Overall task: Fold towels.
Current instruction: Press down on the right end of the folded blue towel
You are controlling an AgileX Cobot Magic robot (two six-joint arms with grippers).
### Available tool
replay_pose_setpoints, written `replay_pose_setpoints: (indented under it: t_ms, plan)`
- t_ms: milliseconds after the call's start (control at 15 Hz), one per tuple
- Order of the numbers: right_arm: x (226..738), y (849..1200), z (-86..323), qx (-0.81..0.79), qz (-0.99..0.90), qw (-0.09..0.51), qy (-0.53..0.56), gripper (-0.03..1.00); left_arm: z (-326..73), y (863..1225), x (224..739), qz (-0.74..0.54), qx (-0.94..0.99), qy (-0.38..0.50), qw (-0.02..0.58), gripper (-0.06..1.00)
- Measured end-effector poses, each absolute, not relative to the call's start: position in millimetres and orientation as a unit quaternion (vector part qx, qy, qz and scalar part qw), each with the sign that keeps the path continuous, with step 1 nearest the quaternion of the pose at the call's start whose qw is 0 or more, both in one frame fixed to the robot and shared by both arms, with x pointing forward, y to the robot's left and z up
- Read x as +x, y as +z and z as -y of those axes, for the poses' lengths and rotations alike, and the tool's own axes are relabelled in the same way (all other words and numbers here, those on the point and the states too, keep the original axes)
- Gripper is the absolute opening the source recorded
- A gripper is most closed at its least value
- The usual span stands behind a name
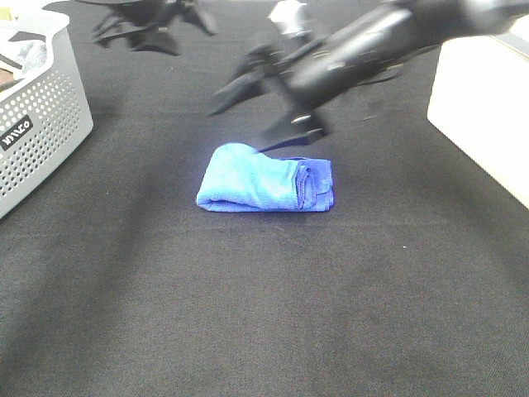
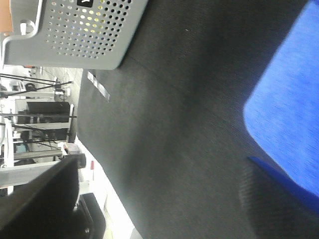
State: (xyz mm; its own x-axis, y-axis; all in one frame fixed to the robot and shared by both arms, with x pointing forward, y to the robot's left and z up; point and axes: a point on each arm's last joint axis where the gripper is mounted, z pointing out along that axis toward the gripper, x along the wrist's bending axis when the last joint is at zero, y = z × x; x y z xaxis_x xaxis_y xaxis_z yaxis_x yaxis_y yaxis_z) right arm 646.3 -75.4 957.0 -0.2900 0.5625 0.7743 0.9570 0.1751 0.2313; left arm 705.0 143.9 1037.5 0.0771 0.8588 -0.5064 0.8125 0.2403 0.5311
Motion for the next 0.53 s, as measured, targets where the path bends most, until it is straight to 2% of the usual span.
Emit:
replay_pose_setpoints:
  t_ms: [333, 533]
  plan:
    - [649.0, 912.3, 69.0, -0.538, 0.718, 0.284, -0.337, 0.82, -147.7, 1035.5, 703.9, -0.681, 0.622, 0.024, 0.385, 0.57]
    - [654.6, 901.7, 84.2, -0.546, 0.738, 0.250, -0.310, 0.82, -147.6, 1035.1, 703.3, -0.681, 0.623, 0.022, 0.383, 0.57]
